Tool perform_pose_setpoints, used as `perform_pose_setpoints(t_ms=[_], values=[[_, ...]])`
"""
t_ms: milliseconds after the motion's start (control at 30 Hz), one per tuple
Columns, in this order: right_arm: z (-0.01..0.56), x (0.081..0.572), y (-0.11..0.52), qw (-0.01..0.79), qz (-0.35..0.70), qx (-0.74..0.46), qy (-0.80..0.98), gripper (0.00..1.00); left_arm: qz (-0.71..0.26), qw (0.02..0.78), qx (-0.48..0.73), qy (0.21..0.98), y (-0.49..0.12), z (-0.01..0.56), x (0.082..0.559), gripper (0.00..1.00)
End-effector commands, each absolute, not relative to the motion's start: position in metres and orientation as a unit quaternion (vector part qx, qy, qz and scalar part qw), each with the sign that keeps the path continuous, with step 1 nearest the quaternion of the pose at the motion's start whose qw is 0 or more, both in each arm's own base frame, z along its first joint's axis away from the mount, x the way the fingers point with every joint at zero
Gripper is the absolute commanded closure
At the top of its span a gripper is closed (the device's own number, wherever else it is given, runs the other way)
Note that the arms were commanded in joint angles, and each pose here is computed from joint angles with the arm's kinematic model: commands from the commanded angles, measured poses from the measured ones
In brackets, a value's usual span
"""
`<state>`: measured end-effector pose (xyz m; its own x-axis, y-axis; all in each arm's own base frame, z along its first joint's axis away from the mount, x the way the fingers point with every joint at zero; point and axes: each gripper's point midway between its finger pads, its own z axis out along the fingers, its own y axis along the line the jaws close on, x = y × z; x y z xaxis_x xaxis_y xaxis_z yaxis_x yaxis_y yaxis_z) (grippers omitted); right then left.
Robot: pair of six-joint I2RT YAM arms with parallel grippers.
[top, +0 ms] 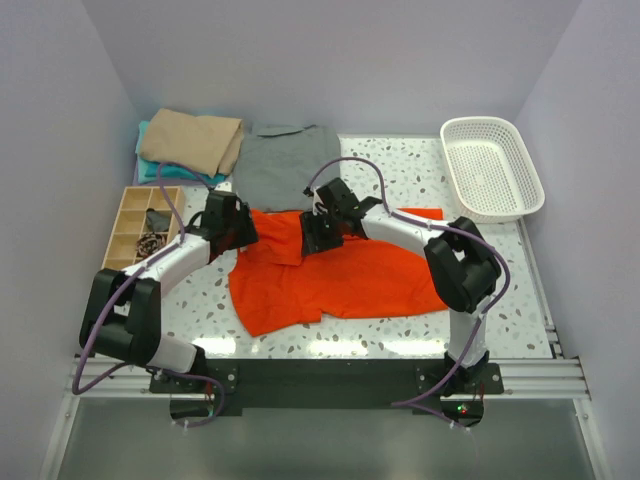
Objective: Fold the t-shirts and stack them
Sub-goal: Fold the tshirt
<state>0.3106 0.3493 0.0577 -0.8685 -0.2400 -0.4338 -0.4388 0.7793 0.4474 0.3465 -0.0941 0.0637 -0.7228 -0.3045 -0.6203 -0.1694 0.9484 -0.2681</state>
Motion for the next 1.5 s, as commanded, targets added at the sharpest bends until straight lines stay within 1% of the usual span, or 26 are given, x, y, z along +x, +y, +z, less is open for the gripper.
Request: perform_pose_setpoints(t_ms=[0,67,100,167,200,367,500,700,800,900,1000,1100,1233,1300,1400,1467], values=[[0.102,0.349,0.318,0.275,0.191,-0.194,0.922,0.46,-0.133,0.410,-0.132,0.892,-0.106,0.101,0.389,0.41],[0.107,0.364,0.297,0.298,0.155,-0.180,0.925,0.43,-0.159,0.418,-0.120,0.887,-0.118,0.107,0.401,0.41],[0.105,0.379,0.274,0.304,0.132,-0.161,0.930,0.41,-0.167,0.434,-0.117,0.877,-0.122,0.120,0.415,0.41],[0.104,0.396,0.248,0.309,0.124,-0.133,0.933,0.41,-0.184,0.420,-0.108,0.882,-0.132,0.114,0.422,0.41],[0.100,0.411,0.222,0.307,0.113,-0.105,0.939,0.41,-0.197,0.436,-0.107,0.872,-0.137,0.123,0.434,0.41],[0.082,0.437,0.172,0.296,0.083,-0.063,0.950,0.42,-0.235,0.408,-0.107,0.876,-0.155,0.093,0.440,0.42],[0.063,0.438,0.155,0.274,0.070,-0.044,0.958,0.43,-0.249,0.385,-0.107,0.882,-0.162,0.072,0.435,0.44],[0.040,0.431,0.126,0.248,0.038,-0.004,0.968,0.43,-0.196,0.347,-0.117,0.910,-0.146,0.033,0.421,0.44],[0.030,0.422,0.106,0.225,0.013,0.026,0.974,0.43,-0.148,0.333,-0.121,0.923,-0.128,0.014,0.416,0.44],[0.016,0.409,0.090,0.201,0.000,0.049,0.978,0.44,-0.105,0.329,-0.128,0.930,-0.108,0.004,0.419,0.44],[0.003,0.395,0.077,0.183,-0.022,0.063,0.981,0.44,-0.066,0.324,-0.125,0.935,-0.091,-0.002,0.425,0.42],[-0.012,0.387,0.069,0.161,-0.029,0.073,0.984,0.44,-0.053,0.340,-0.117,0.932,-0.082,0.002,0.441,0.40],[-0.011,0.390,0.067,0.159,-0.024,0.074,0.984,0.45,-0.092,0.369,-0.099,0.919,-0.085,0.015,0.469,0.37],[0.001,0.398,0.071,0.181,-0.012,0.067,0.981,0.44,-0.133,0.393,-0.084,0.906,-0.092,0.028,0.483,0.37],[0.025,0.410,0.081,0.212,0.019,0.050,0.976,0.43,-0.155,0.428,-0.067,0.888,-0.099,0.055,0.495,0.36],[0.057,0.415,0.086,0.253,0.037,0.039,0.966,0.42,-0.187,0.442,-0.050,0.876,-0.111,0.076,0.494,0.36]])
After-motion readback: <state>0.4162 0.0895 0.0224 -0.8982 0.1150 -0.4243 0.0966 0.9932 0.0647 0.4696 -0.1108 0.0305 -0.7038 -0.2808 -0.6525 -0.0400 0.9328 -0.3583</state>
